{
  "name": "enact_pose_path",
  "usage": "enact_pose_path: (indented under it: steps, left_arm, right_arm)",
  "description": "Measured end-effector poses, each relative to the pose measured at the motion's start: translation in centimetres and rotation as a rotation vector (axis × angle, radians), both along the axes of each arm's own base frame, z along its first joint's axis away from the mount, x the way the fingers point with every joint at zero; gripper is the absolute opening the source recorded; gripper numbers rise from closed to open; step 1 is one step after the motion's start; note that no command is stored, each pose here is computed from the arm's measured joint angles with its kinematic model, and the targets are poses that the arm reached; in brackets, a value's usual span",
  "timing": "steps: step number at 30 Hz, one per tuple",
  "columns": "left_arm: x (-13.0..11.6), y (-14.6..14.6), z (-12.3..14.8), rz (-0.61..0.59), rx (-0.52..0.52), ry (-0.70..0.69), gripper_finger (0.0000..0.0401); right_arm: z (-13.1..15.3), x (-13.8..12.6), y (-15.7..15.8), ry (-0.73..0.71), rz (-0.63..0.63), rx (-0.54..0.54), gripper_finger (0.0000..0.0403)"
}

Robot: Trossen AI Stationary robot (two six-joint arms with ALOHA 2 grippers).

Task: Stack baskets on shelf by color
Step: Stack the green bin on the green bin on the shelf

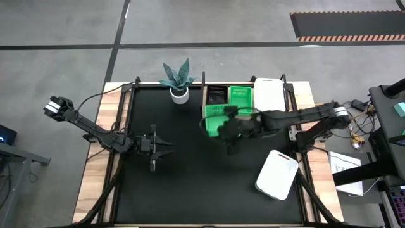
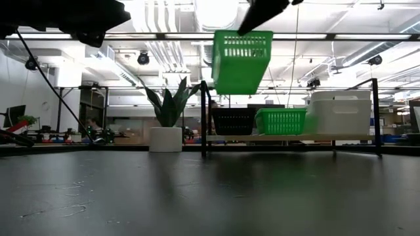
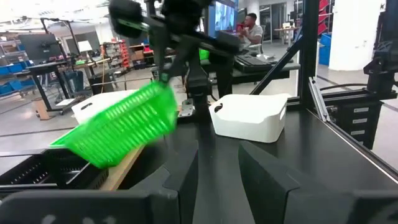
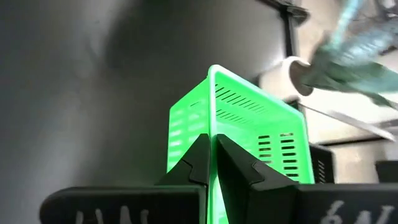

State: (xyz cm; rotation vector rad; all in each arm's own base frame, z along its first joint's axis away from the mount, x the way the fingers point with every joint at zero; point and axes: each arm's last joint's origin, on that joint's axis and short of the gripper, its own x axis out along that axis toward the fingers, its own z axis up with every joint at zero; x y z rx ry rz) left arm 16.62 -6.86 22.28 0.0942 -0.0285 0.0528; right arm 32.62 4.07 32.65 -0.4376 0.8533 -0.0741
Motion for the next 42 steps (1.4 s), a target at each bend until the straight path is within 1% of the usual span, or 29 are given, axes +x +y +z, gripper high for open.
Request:
enact_pose_path:
  steps: [4,8,13,19,22,27,33,42]
  left_arm:
    - [0.0,0.0,0.0,0.0,0.0,0.001,0.0099]
    - [0.0,0.0,-0.1,0.0,0.001,0.001,0.0099]
    - [0.0,0.0,-0.2,0.0,0.003,0.005,0.0099]
    - [0.0,0.0,-0.2,-0.001,0.003,0.006,0.0099]
    - [0.0,0.0,-0.2,-0.001,0.003,0.006,0.0099]
    - [0.0,0.0,-0.2,-0.001,0.004,0.006,0.0099]
    - [-0.1,0.0,-0.2,-0.001,0.004,0.007,0.0099]
    - [-0.1,0.0,-0.2,-0.001,0.008,0.007,0.0099]
  right_arm:
    - [0.8,-2.5,-2.4,-0.043,-0.044,-0.009,0.0012]
    - [0.5,-4.9,-4.8,-0.057,-0.099,-0.033,0.0009]
    - [-1.2,-7.3,-7.5,-0.054,-0.157,-0.087,0.0009]
    - [-3.8,-9.4,-10.6,-0.053,-0.234,-0.149,0.0009]
    - [-5.0,-9.9,-11.8,-0.035,-0.256,-0.167,0.0009]
    - [-6.1,-10.2,-12.9,-0.047,-0.242,-0.141,0.0009]
    - [-6.4,-10.2,-13.0,-0.049,-0.24,-0.141,0.0009]
    - [-8.3,-9.2,-13.3,0.031,-0.235,-0.122,0.0013]
